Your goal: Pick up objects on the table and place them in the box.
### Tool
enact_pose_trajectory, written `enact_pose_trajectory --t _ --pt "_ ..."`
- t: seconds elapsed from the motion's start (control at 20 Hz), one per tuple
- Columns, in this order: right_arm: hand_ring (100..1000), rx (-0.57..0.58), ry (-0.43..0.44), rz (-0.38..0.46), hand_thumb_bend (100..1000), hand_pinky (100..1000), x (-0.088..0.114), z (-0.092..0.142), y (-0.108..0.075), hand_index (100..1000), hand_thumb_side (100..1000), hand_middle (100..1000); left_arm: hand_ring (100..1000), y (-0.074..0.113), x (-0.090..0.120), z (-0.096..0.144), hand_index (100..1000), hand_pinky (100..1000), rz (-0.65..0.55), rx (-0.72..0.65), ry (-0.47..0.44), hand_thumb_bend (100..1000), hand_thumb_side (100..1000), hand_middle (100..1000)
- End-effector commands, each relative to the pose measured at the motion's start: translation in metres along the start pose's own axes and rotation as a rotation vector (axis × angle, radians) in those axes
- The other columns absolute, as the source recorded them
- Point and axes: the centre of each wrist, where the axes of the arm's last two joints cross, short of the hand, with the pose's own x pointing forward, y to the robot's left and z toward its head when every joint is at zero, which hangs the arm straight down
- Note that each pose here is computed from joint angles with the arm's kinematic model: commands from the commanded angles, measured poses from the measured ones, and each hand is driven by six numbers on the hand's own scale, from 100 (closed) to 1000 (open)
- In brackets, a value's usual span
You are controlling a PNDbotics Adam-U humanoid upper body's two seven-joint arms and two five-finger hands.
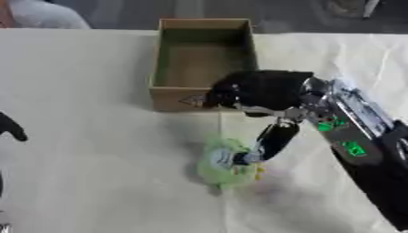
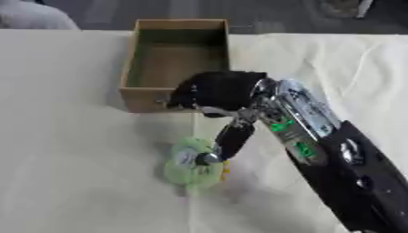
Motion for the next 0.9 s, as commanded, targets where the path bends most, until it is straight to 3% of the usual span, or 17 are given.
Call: enact_pose_trajectory --t 0.05,0.6,0.7,0.75,0.8,0.9 --pt "1000 0.119 -0.079 0.117 471 990 -0.008 0.007 -0.009 1000 564 936 372 0.001 0.006 -0.003 633 298 -0.012 -0.017 -0.023 100 919 387" --pt "1000 0.02 -0.122 0.078 456 991 -0.018 0.038 -0.035 1000 588 920 373 0.003 0.006 -0.004 633 299 -0.019 -0.017 -0.025 100 919 388" --pt "1000 0.017 -0.135 0.076 456 993 -0.017 0.045 -0.037 1000 586 917 373 0.003 0.006 -0.004 633 299 -0.019 -0.017 -0.026 100 919 388" --pt "1000 0.02 -0.144 0.074 502 993 -0.016 0.047 -0.036 1000 567 915 373 0.003 0.006 -0.004 633 299 -0.019 -0.018 -0.026 100 912 388" --pt "1000 0.022 -0.151 0.071 458 994 -0.015 0.05 -0.036 1000 584 914 374 0.003 0.006 -0.005 633 299 -0.02 -0.018 -0.026 100 919 388" --pt "1000 0.026 -0.16 0.065 461 994 -0.013 0.056 -0.035 1000 584 911 374 0.003 0.007 -0.005 633 299 -0.02 -0.019 -0.028 100 919 389"
